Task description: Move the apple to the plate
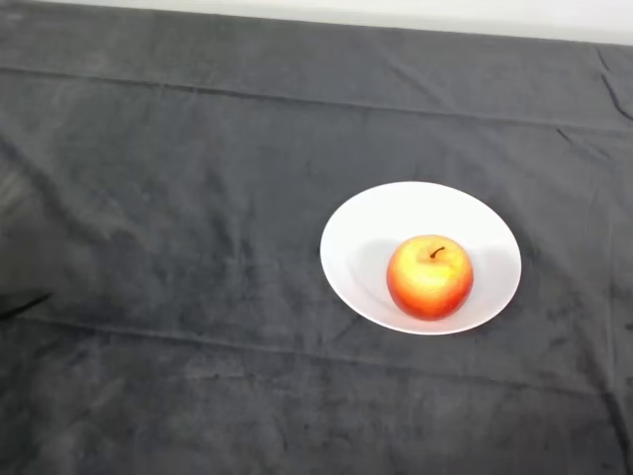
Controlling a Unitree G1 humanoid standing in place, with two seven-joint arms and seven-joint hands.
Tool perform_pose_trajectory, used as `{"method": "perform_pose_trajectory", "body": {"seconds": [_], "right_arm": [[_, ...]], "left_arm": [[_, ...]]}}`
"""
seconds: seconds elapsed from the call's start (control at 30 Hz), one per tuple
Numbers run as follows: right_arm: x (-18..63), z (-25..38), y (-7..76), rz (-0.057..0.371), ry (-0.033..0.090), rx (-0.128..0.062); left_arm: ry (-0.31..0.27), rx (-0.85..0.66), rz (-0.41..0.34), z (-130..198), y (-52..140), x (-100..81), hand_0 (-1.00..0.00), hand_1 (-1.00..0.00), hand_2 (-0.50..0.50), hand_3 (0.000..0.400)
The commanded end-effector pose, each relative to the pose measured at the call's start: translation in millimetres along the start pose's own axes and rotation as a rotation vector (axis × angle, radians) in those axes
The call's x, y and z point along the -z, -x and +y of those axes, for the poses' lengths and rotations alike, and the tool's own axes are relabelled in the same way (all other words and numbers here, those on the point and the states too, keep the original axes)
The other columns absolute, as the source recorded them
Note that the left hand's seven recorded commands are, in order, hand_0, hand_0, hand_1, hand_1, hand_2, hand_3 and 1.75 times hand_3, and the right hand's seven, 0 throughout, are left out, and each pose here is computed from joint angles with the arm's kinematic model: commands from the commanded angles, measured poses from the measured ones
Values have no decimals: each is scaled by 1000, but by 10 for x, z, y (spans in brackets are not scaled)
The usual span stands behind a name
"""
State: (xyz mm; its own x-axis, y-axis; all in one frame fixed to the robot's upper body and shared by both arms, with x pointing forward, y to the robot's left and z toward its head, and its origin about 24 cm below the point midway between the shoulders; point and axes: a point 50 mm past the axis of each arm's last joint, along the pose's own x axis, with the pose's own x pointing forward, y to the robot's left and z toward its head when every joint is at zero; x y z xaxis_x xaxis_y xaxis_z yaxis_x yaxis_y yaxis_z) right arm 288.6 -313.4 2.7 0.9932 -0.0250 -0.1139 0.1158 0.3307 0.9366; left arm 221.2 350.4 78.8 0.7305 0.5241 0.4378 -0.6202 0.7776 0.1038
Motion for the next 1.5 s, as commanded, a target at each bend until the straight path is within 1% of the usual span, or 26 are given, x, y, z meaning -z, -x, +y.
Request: {"method": "perform_pose_trajectory", "body": {"seconds": [0.03,0.2,0.5,0.87,1.5], "right_arm": [[-88,14,13,-18,8,4],[-88,14,13,-18,8,4],[-89,14,13,-18,7,3],[-90,14,13,-18,5,3],[-90,14,13,-18,4,2]], "left_arm": [[-66,-37,-28,298,-78,-58,0,0,0,0],[-72,-124,-9,565,-74,-32,0,0,0,0],[-62,-238,8,767,-67,21,0,0,0,0],[-50,-288,17,833,-61,74,0,0,0,0],[-54,-282,31,867,-64,111,0,0,0,0]]}}
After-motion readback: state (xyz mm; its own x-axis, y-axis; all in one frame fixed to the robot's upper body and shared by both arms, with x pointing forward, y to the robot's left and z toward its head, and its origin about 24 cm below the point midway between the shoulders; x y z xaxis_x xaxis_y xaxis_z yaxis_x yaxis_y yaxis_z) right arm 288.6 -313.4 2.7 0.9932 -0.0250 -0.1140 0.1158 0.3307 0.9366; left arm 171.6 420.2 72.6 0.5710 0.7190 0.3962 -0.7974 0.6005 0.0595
